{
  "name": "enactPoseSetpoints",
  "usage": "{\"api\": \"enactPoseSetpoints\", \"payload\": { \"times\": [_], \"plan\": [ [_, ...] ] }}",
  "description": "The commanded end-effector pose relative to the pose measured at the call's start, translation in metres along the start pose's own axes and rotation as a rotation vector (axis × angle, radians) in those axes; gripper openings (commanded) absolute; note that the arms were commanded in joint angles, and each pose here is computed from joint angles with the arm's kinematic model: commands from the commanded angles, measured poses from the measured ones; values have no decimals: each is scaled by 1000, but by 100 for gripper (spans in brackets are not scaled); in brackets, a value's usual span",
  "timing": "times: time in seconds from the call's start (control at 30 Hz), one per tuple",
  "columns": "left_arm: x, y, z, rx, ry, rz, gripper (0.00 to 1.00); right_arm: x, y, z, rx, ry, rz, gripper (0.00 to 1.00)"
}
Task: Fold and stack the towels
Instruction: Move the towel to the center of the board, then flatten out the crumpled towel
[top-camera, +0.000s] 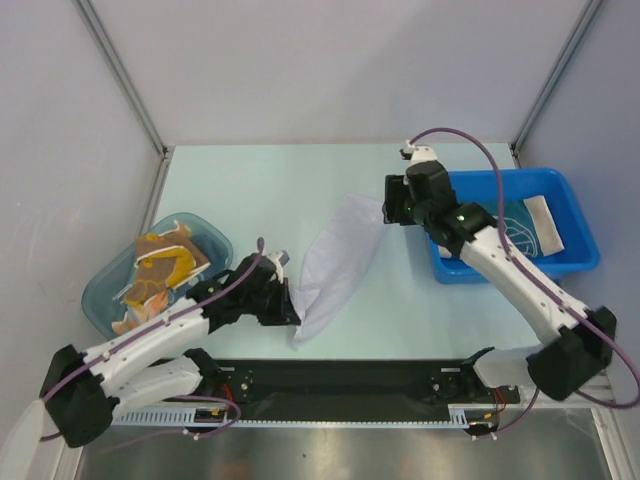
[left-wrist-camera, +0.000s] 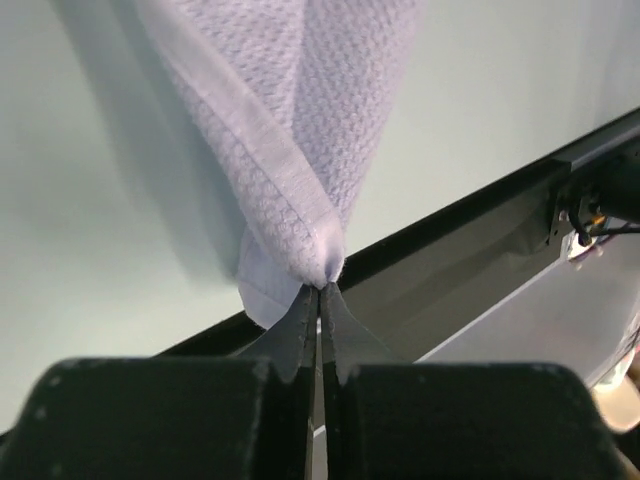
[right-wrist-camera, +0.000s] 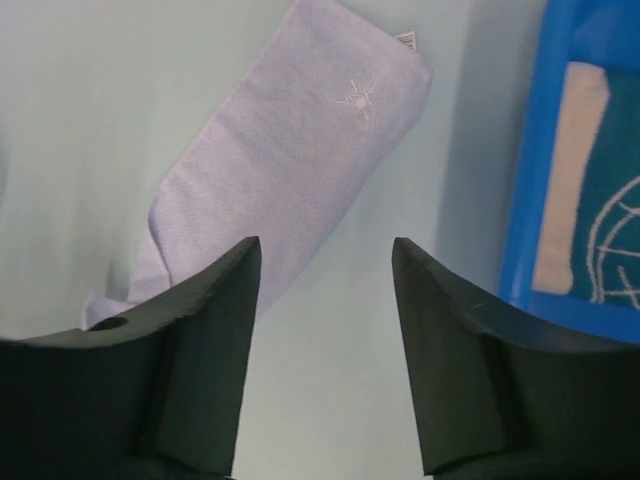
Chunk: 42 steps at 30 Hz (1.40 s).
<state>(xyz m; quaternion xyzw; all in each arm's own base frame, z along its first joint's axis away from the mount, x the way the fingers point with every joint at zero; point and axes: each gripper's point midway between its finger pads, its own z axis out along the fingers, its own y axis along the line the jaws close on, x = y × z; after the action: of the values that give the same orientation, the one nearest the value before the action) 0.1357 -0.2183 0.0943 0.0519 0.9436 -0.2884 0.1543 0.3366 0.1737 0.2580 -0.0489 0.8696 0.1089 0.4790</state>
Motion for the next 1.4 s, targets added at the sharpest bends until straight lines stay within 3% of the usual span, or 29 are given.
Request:
{"api": "enactPoseSetpoints", "payload": {
  "times": [0.0,0.07,0.13,0.17,0.2,0.27,0.33,0.47,0.53,0.63,0.77,1.07,1.37],
  "plan": [
    [-4,7,-11,-7,-144,-189,3,-9,27,35,-76,-5,39,58],
    [-1,24,-18,-66,-192,-246,8,0,33,66,-65,49,40,50],
    [-15,23,-38,-40,-312,-277,30,13,41,96,-68,97,44,47],
    [-27,14,-51,-7,-369,-274,45,18,44,105,-80,111,48,45],
    [-39,10,-63,11,-429,-241,69,21,50,112,-100,120,45,45],
    [-76,-11,-84,38,-525,-180,76,36,55,127,-105,172,34,44],
    [-109,-18,-94,-4,-584,-67,75,44,50,128,-88,199,30,43],
    [-185,-30,-85,-104,-573,91,66,33,40,105,-87,160,49,43],
    [-233,-41,-70,-124,-546,191,57,14,35,82,-95,101,55,43],
    [-288,-54,-45,-155,-556,331,55,-4,31,54,-116,26,52,44],
    [-332,-65,10,-132,-494,457,53,-15,21,28,-125,-45,48,43],
    [-343,-27,142,-163,-242,498,49,-25,18,2,-191,-142,63,45],
    [-331,-4,201,-158,-158,437,48,-16,14,8,-192,-119,48,44]
  ]
}}
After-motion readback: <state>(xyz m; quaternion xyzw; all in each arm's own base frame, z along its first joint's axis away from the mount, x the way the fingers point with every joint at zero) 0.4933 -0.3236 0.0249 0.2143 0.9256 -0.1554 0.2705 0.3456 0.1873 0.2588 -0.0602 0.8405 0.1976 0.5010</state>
